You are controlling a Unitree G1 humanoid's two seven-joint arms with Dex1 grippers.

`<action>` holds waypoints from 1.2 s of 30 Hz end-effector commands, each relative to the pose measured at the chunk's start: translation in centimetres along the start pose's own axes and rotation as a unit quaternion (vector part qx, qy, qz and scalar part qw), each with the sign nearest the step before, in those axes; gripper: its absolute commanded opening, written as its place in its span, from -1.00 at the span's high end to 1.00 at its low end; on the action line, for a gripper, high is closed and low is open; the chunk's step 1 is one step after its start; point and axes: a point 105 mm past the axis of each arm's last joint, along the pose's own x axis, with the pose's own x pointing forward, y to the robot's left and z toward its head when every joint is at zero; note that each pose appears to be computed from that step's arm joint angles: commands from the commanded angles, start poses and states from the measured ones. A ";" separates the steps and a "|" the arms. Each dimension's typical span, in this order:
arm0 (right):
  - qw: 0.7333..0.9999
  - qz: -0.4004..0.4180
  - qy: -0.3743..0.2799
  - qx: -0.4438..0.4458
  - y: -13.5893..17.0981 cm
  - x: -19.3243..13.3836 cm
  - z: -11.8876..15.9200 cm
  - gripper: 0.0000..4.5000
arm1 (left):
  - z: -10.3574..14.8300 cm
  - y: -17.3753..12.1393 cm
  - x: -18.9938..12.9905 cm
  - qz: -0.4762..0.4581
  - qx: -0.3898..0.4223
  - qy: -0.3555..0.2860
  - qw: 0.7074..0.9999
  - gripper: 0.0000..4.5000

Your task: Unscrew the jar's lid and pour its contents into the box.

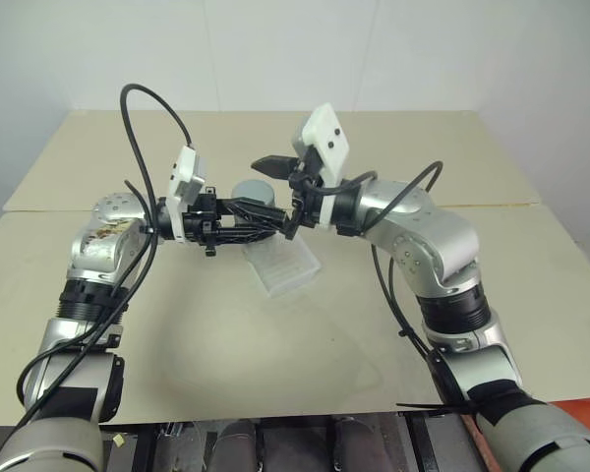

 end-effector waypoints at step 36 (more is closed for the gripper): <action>0.997 0.045 -0.055 -0.007 0.0 -5.0 1.9 -0.98 | 1.5 -0.3 -0.7 -0.009 0.031 -0.012 0.999 0.14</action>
